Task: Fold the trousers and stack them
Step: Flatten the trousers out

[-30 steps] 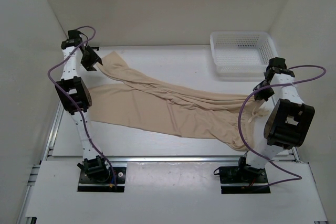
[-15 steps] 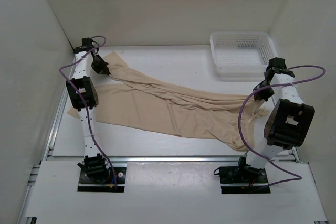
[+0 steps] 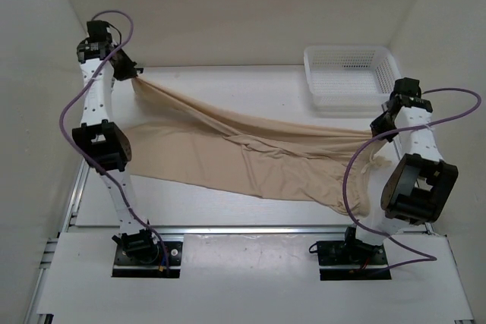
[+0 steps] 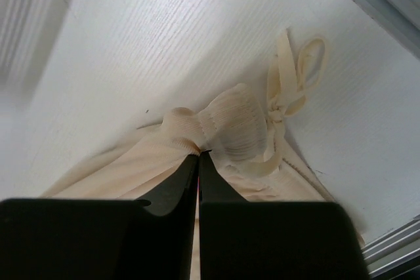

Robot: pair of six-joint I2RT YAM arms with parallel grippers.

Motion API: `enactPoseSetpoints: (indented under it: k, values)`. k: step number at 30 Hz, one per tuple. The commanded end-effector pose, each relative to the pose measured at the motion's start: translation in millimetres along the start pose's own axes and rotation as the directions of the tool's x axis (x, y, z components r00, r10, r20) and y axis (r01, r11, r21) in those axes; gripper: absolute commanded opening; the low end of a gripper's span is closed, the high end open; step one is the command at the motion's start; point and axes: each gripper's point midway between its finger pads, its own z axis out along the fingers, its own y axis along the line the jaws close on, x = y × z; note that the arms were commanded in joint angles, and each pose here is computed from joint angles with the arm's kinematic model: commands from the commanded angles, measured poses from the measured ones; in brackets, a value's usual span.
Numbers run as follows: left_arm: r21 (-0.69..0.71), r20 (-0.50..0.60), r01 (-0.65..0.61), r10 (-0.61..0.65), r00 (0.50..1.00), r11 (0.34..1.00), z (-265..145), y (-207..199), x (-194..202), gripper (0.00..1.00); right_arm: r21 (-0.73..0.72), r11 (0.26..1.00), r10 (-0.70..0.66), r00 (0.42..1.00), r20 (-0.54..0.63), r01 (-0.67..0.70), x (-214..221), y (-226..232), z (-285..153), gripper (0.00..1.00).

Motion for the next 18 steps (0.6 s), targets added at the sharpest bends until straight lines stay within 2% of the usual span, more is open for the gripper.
enactPoseSetpoints:
  k: [1, 6, 9, 10, 11, 13, 18]
  values:
    - [0.005, 0.137, -0.036, 0.035, 0.990, 0.999, -72, -5, -26, 0.10, -0.018, 1.000, 0.003, 0.993, 0.120, -0.001, -30, 2, -32, 0.00]
    - [0.019, 0.190, -0.050, 0.046, 0.981, 0.999, -85, -11, -41, 0.10, -0.025, 1.000, -0.009, 0.989, 0.149, 0.013, -37, 3, -40, 0.00]
    - [0.063, 0.155, -0.065, 0.054, 0.986, 0.996, -54, -25, -42, 0.10, -0.030, 0.999, -0.007, 0.988, 0.155, 0.012, -42, 7, -40, 0.00]
    - [0.099, 0.194, -0.065, 0.045, 0.980, 0.993, -58, -36, -54, 0.10, -0.023, 1.000, -0.010, 0.989, 0.145, 0.013, -41, 6, -36, 0.00]
    - [0.101, 0.163, -0.054, 0.037, 0.986, 0.993, -33, -35, -51, 0.10, -0.024, 1.000, -0.001, 0.989, 0.145, 0.004, -41, 7, -36, 0.00]
    - [0.157, 0.169, -0.038, 0.011, 0.986, 0.987, -24, -47, -56, 0.10, -0.017, 1.000, -0.003, 0.991, 0.135, 0.005, -39, 7, -32, 0.00]
    - [0.178, 0.221, -0.036, -0.005, 0.975, 0.983, -33, -53, -68, 0.10, -0.004, 1.000, 0.004, 0.991, 0.130, -0.003, -39, 5, -28, 0.00]
